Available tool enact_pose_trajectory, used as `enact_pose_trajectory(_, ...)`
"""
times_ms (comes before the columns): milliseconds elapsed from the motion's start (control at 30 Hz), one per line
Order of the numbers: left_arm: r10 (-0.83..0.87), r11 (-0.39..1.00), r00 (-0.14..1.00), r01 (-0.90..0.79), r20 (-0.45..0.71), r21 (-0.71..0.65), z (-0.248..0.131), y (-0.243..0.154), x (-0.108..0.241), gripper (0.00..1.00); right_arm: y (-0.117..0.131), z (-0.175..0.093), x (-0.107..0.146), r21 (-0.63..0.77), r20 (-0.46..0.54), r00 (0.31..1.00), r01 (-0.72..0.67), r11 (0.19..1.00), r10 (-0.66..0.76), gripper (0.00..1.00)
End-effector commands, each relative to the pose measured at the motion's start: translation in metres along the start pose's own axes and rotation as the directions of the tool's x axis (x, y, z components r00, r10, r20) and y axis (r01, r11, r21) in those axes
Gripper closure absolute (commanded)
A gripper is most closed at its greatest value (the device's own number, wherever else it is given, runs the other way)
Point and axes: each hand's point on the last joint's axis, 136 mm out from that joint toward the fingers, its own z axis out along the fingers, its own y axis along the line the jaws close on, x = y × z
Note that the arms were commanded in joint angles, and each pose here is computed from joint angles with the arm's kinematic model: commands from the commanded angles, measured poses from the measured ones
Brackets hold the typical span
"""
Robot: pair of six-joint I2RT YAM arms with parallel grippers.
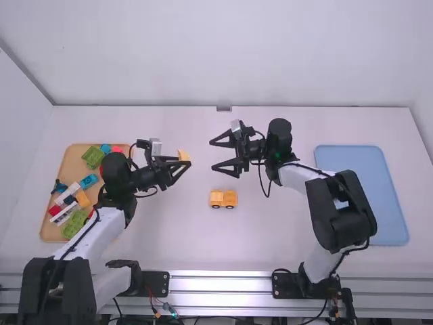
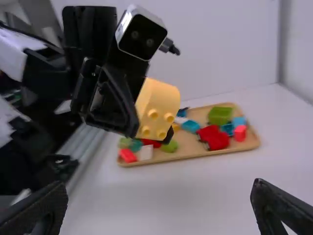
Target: Assemble lego blocks to make yellow taxi
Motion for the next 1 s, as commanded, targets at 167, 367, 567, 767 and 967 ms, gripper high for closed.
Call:
enact_pose_trajectory(167, 0.13, 0.965, 0.988, -0.106, -0.088, 0.241, 0.025, -0.034, 0.03, 0.93, 0.016, 0.005, -0.003, -0.094, -0.054, 0.93, -0.366, 0.926, 0.363, 0.06)
enact_pose_trajectory(367, 0.134, 0.947, 0.984, -0.091, -0.121, 0.309, 0.047, -0.03, 0.03, 0.97, 0.013, 0.005, -0.003, -0.078, -0.044, 0.925, -0.381, 0.921, 0.378, 0.16)
enact_pose_trajectory(567, 0.119, 0.928, 0.981, -0.056, -0.151, 0.368, 0.062, -0.02, 0.026, 0.98, 0.018, 0.014, -0.002, -0.095, -0.053, 0.935, -0.355, 0.93, 0.351, 0.25)
enact_pose_trajectory(767, 0.113, 0.931, 0.981, -0.05, -0.155, 0.362, 0.069, -0.012, 0.025, 0.98, 0.012, 0.014, -0.004, -0.068, -0.03, 0.946, -0.324, 0.944, 0.322, 0.39)
enact_pose_trajectory(967, 0.179, 0.905, 0.978, -0.12, -0.111, 0.407, 0.065, -0.022, 0.017, 0.98, 0.008, 0.01, -0.004, -0.051, -0.018, 0.947, -0.322, 0.945, 0.322, 0.44)
